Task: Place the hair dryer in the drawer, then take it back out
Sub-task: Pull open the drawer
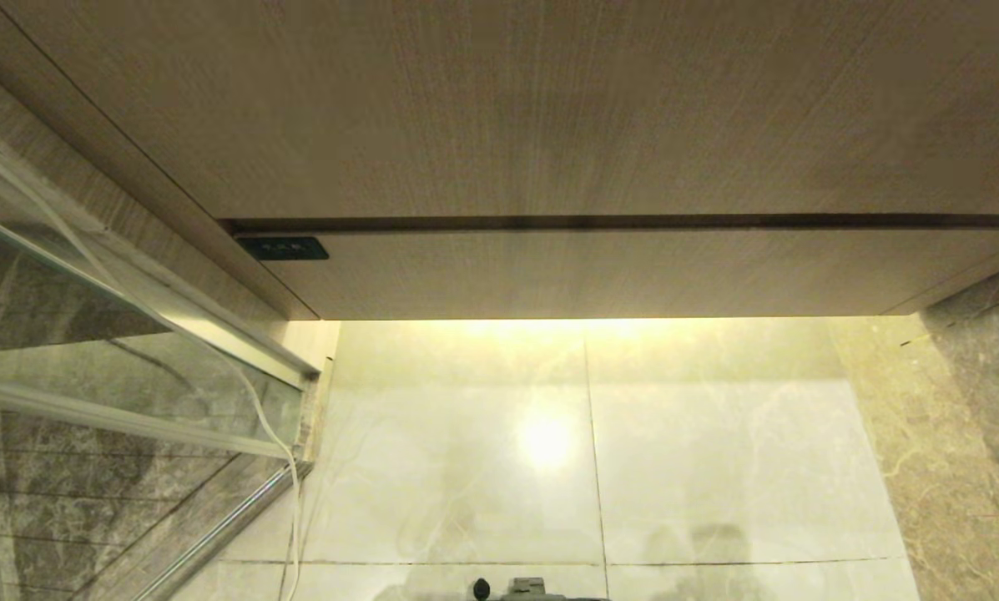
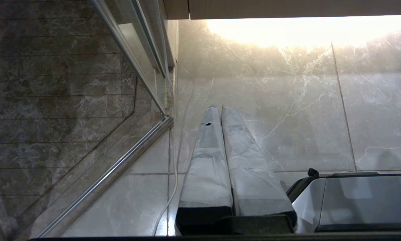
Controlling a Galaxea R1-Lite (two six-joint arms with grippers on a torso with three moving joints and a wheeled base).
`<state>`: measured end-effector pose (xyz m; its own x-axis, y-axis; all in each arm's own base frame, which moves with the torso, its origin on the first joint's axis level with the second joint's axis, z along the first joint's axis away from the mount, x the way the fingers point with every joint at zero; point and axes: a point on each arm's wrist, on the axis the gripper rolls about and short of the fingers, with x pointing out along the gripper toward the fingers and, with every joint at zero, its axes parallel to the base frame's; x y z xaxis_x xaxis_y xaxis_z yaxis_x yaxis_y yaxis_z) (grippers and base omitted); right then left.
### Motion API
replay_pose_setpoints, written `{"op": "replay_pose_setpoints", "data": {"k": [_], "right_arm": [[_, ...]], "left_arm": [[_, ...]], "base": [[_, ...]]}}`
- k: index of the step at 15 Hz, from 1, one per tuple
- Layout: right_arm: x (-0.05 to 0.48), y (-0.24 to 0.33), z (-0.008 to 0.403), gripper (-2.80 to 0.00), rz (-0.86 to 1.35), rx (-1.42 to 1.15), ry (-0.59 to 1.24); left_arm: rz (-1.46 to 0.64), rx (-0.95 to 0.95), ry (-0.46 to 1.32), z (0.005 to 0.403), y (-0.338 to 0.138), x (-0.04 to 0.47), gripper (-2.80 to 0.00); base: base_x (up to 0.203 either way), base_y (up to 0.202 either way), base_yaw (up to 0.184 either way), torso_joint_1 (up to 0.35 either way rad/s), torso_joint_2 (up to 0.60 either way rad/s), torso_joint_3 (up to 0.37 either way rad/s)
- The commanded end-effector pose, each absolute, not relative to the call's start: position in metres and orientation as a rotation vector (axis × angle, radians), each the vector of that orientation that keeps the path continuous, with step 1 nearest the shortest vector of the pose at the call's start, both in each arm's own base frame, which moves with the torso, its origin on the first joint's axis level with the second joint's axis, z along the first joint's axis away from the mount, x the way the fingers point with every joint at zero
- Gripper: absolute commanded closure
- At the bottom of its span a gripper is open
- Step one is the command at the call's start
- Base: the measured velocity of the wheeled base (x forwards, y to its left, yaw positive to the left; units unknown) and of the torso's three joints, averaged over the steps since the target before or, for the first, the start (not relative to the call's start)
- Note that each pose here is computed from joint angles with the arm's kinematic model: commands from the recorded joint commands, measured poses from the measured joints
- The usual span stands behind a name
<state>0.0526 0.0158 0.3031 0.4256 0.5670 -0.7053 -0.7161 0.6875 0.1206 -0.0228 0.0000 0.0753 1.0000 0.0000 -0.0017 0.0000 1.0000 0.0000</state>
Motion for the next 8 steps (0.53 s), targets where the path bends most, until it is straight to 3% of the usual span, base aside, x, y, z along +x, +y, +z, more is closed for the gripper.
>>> {"op": "replay_pose_setpoints", "data": {"k": [1,5,8], "right_arm": [[0.067,0.017,0.296,0.0,0.909,-0.348,0.796],[0.1,0.019,0.283,0.0,1.125,-0.705,0.663],[0.131,0.016,0.279,0.0,1.102,-1.01,0.469]], "left_arm": [[0.0,0.0,0.0,0.076,0.0,-0.023,0.0],[0.0,0.0,0.002,0.075,0.0,-0.023,0.0],[0.0,0.0,0.0,0.076,0.0,-0.023,0.0]], "base": [[0.0,0.0,0.0,0.0,0.0,0.0],[0.0,0.0,0.0,0.0,0.0,0.0],[0.0,0.0,0.0,0.0,0.0,0.0]]}}
